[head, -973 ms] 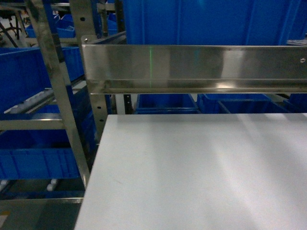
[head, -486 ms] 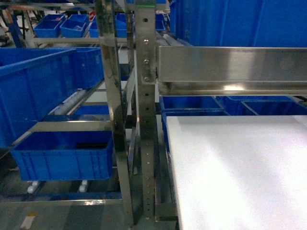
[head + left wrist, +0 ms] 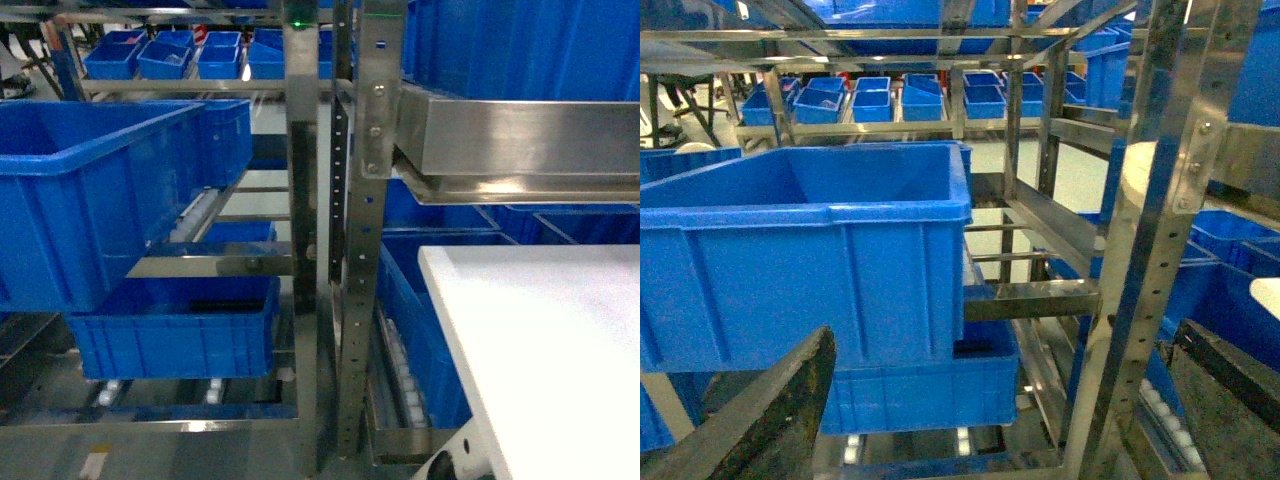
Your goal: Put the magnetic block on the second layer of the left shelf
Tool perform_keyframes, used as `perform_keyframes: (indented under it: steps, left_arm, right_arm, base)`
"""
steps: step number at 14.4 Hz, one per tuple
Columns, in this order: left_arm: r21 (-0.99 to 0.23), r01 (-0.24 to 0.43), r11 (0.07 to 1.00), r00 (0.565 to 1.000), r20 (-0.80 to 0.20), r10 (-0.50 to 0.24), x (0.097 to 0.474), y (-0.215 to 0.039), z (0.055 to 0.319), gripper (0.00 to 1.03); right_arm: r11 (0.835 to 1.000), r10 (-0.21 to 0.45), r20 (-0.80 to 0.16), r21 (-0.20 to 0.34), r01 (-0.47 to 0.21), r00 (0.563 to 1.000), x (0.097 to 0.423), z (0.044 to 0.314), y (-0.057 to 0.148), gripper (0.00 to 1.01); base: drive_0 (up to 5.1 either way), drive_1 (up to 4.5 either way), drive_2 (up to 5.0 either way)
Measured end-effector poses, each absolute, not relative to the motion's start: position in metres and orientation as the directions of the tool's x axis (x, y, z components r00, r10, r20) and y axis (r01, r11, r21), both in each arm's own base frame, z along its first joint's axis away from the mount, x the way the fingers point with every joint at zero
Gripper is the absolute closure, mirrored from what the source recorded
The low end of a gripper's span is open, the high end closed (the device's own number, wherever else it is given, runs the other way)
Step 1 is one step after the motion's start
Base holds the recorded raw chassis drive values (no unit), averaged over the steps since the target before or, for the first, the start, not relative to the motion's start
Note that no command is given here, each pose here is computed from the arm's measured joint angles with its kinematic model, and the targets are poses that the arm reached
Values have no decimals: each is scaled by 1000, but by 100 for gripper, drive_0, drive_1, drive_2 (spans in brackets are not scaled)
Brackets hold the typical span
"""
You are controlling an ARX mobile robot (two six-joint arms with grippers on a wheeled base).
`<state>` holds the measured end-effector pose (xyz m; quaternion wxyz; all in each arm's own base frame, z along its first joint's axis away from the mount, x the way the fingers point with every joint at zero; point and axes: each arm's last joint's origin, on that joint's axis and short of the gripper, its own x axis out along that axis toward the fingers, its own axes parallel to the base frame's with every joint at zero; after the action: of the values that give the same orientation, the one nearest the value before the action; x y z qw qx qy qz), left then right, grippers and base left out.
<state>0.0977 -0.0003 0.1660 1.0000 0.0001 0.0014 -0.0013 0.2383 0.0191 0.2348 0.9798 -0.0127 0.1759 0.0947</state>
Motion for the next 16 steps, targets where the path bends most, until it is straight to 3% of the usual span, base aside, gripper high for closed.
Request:
perform_keyframes:
  steps: [16]
  left_arm:
    - [0,3,1000,1000,-3,-3,98,0,166,5]
  right_arm:
    - [982,181,-348,8,-190,920,238,235,19,68]
  base:
    - [-504,242,242]
